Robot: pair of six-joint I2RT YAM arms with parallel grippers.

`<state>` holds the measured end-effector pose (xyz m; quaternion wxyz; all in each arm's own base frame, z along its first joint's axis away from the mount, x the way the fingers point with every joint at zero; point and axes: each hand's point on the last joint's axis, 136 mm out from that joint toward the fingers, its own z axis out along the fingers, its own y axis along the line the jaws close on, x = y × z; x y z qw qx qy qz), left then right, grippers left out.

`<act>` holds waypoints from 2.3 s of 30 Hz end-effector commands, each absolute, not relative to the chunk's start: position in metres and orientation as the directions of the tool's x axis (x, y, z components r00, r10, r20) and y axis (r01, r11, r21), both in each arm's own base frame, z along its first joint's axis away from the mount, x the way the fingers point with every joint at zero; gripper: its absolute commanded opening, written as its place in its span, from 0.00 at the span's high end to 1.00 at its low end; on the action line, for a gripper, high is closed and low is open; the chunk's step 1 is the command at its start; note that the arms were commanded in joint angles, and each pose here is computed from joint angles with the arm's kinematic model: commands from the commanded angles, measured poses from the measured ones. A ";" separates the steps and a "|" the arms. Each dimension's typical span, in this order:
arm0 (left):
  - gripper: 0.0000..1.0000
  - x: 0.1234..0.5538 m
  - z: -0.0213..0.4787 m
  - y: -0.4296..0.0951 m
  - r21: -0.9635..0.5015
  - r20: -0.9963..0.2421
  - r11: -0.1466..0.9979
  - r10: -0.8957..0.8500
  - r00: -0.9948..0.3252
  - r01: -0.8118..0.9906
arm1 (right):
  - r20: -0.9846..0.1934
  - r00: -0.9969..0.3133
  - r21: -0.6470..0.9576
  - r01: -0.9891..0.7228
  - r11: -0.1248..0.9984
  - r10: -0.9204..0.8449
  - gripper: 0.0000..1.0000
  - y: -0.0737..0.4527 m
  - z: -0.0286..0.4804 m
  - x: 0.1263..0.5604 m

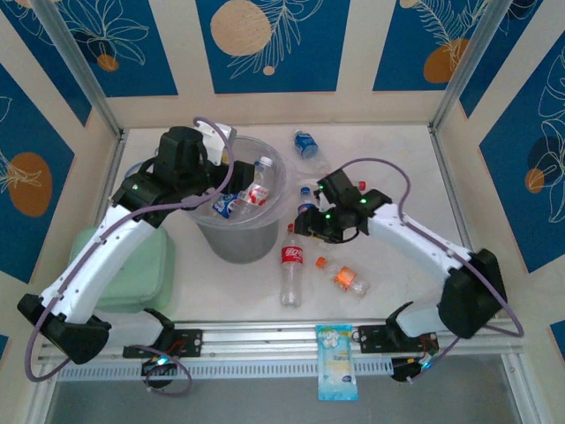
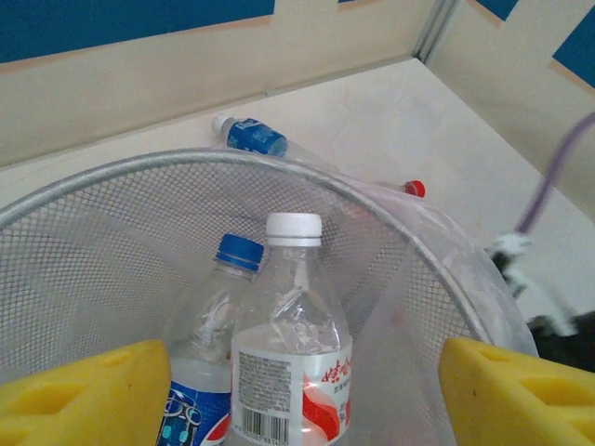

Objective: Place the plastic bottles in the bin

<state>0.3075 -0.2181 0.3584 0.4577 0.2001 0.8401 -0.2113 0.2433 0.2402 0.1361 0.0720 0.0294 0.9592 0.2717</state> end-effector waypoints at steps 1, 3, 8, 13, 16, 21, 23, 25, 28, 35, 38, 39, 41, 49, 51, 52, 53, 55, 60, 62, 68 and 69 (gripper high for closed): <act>0.25 0.294 0.366 -0.223 -0.215 -0.849 0.799 0.131 -0.512 0.561 | -0.065 -0.995 0.521 0.028 0.853 0.073 0.42 0.259 0.117 0.244; 0.24 0.291 0.364 -0.219 -0.211 -0.848 0.805 0.131 -0.513 0.555 | -0.053 -0.997 0.516 0.014 0.856 0.048 0.40 0.269 0.109 0.245; 0.24 0.279 0.357 -0.216 -0.254 -0.839 0.795 0.103 -0.534 0.552 | -0.014 -0.998 0.518 0.049 0.854 0.066 0.31 0.279 0.089 0.251; 0.24 0.277 0.352 -0.212 -0.262 -0.844 0.801 0.080 -0.530 0.539 | 0.008 -0.996 0.497 0.084 0.864 0.091 0.30 0.278 0.074 0.257; 0.24 0.276 0.348 -0.212 -0.267 -0.837 0.800 0.083 -0.541 0.536 | 0.014 -0.996 0.497 0.084 0.864 0.089 0.31 0.282 0.066 0.258; 0.24 0.273 0.343 -0.212 -0.299 -0.834 0.796 0.051 -0.550 0.527 | 0.016 -0.995 0.468 0.097 0.878 0.102 0.29 0.278 0.056 0.259; 0.24 0.273 0.340 -0.212 -0.305 -0.831 0.796 0.045 -0.555 0.522 | 0.029 -0.994 0.471 0.103 0.876 0.102 0.29 0.279 0.053 0.258; 0.24 0.273 0.341 -0.213 -0.311 -0.831 0.792 0.042 -0.555 0.525 | 0.036 -0.995 0.478 0.103 0.872 0.097 0.29 0.281 0.050 0.258; 0.24 0.271 0.345 -0.212 -0.309 -0.835 0.792 0.038 -0.548 0.526 | 0.030 -0.995 0.486 0.102 0.868 0.100 0.33 0.282 0.051 0.258; 0.24 0.270 0.356 -0.209 -0.298 -0.848 0.793 0.035 -0.529 0.530 | -0.033 -0.992 0.533 0.088 0.841 0.125 0.46 0.279 0.072 0.258; 0.24 0.270 0.361 -0.211 -0.300 -0.851 0.786 0.036 -0.524 0.541 | -0.072 -0.987 0.551 0.079 0.831 0.142 0.53 0.272 0.090 0.257; 0.24 0.270 0.363 -0.212 -0.301 -0.852 0.783 0.035 -0.522 0.545 | -0.091 -0.985 0.554 0.073 0.829 0.148 0.54 0.269 0.096 0.257; 0.24 0.272 0.367 -0.213 -0.299 -0.855 0.783 0.034 -0.517 0.546 | -0.121 -0.981 0.551 0.061 0.832 0.152 0.55 0.260 0.109 0.254; 0.21 0.287 0.383 -0.221 -0.306 -0.869 0.784 0.002 -0.495 0.540 | -0.244 -0.924 0.625 0.082 0.776 0.295 0.61 0.192 0.173 0.250; 0.21 0.293 0.385 -0.221 -0.308 -0.867 0.794 -0.009 -0.498 0.523 | -0.276 -0.891 0.687 0.080 0.723 0.361 0.63 0.173 0.197 0.254; 0.21 0.294 0.386 -0.222 -0.309 -0.867 0.794 -0.010 -0.498 0.523 | -0.290 -0.874 0.714 0.074 0.696 0.391 0.63 0.164 0.208 0.258; 0.21 0.296 0.388 -0.224 -0.312 -0.868 0.789 -0.012 -0.496 0.528 | -0.309 -0.855 0.739 0.059 0.671 0.416 0.63 0.156 0.221 0.260; 0.21 0.297 0.394 -0.233 -0.330 -0.869 0.764 -0.016 -0.494 0.555 | -0.362 -0.817 0.763 0.016 0.646 0.448 0.64 0.140 0.248 0.263; 0.21 0.289 0.417 -0.262 -0.406 -0.866 0.633 -0.036 -0.499 0.659 | -0.544 -0.732 0.729 -0.169 0.663 0.411 0.64 0.119 0.313 0.267; 0.21 0.285 0.426 -0.272 -0.429 -0.865 0.579 -0.044 -0.499 0.693 | -0.617 -0.696 0.694 -0.263 0.671 0.366 0.65 0.122 0.331 0.267; 0.21 0.282 0.435 -0.295 -0.477 -0.849 0.480 -0.033 -0.528 0.736 | -0.747 -0.610 0.640 -0.551 0.537 0.264 0.67 0.151 0.387 0.261; 0.21 0.284 0.430 -0.296 -0.469 -0.848 0.493 -0.017 -0.531 0.733 | -0.766 -0.600 0.621 -0.600 0.504 0.230 0.67 0.159 0.394 0.257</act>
